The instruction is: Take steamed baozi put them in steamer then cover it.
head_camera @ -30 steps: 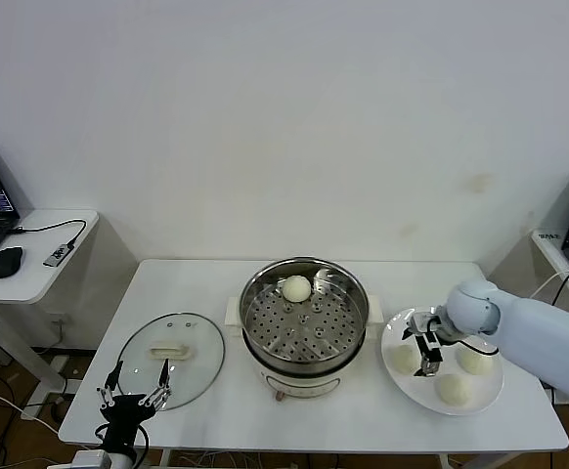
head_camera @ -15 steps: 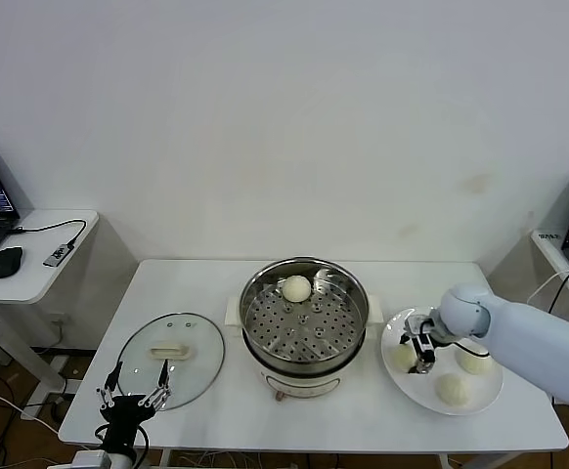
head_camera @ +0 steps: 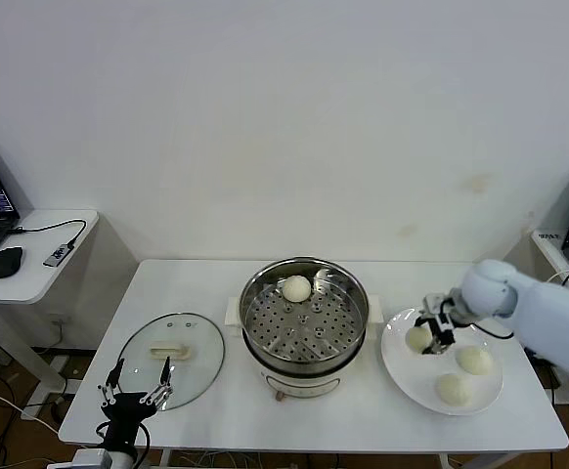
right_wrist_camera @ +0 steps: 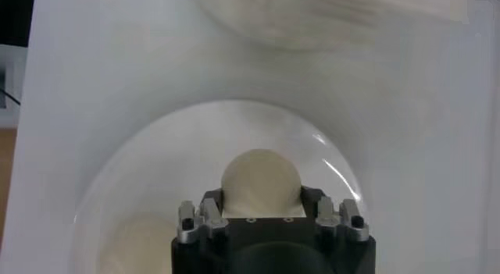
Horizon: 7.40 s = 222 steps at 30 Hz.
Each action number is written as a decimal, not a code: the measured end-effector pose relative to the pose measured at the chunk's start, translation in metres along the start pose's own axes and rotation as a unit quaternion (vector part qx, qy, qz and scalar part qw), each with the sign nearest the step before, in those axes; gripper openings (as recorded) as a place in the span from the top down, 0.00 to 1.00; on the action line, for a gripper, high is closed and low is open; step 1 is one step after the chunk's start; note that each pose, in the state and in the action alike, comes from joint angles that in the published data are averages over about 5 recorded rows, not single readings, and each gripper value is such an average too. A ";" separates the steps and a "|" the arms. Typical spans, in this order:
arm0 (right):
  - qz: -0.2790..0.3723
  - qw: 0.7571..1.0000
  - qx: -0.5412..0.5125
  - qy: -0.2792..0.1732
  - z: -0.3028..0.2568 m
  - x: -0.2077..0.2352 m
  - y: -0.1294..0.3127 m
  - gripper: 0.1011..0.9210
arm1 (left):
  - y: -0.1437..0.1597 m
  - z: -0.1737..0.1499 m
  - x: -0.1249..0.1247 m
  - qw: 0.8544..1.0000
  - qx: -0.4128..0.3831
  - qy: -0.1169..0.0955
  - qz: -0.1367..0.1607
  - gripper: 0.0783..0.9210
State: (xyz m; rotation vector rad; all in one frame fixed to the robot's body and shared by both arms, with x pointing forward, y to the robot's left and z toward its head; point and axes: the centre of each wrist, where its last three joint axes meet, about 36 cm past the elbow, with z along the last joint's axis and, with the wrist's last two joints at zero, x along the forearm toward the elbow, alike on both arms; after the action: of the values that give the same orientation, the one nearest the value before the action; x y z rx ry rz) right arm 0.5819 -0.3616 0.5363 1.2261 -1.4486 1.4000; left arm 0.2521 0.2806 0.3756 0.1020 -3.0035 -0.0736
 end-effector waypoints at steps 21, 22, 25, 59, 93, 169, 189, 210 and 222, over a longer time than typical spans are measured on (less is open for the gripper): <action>0.066 0.994 0.053 -0.067 -0.140 0.128 -0.069 0.37 | -0.001 -0.003 -0.004 1.000 0.000 -0.002 0.002 0.12; 0.063 0.994 0.054 -0.070 -0.149 0.127 -0.070 0.37 | -0.001 -0.003 -0.004 1.000 0.000 -0.002 0.002 0.12; 0.052 0.994 0.057 -0.078 -0.177 0.118 -0.073 0.37 | 0.000 -0.002 -0.003 1.000 0.001 -0.001 -0.001 0.12; -0.022 0.997 0.047 -0.056 -0.349 -0.007 -0.060 0.37 | 0.004 -0.003 -0.005 1.000 0.001 -0.005 -0.009 0.12; -0.020 0.997 0.068 -0.041 -0.212 0.111 -0.064 0.12 | 0.004 -0.006 -0.005 1.000 -0.005 -0.008 0.002 0.12; -0.076 0.996 -0.008 0.040 0.048 -0.049 0.097 0.40 | 0.001 0.004 0.003 1.000 -0.007 0.008 -0.007 0.12; -0.028 0.999 -0.014 0.014 0.042 0.033 0.049 0.41 | 0.000 -0.003 -0.003 1.000 -0.008 -0.004 0.003 0.12; 0.060 0.988 0.102 -0.099 -0.103 0.134 -0.052 0.40 | -0.002 -0.009 -0.005 1.000 -0.004 -0.012 0.001 0.12; 0.020 0.958 0.257 -0.122 -0.195 0.092 -0.059 0.40 | 0.006 -0.010 -0.004 1.000 -0.008 -0.014 -0.013 0.12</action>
State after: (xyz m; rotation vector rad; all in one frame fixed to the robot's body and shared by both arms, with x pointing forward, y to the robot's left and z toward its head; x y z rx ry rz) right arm 0.5973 -0.1765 0.6609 1.7529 -1.3105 1.7724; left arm 0.2567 0.2863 0.3849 0.1394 -3.0297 -0.1027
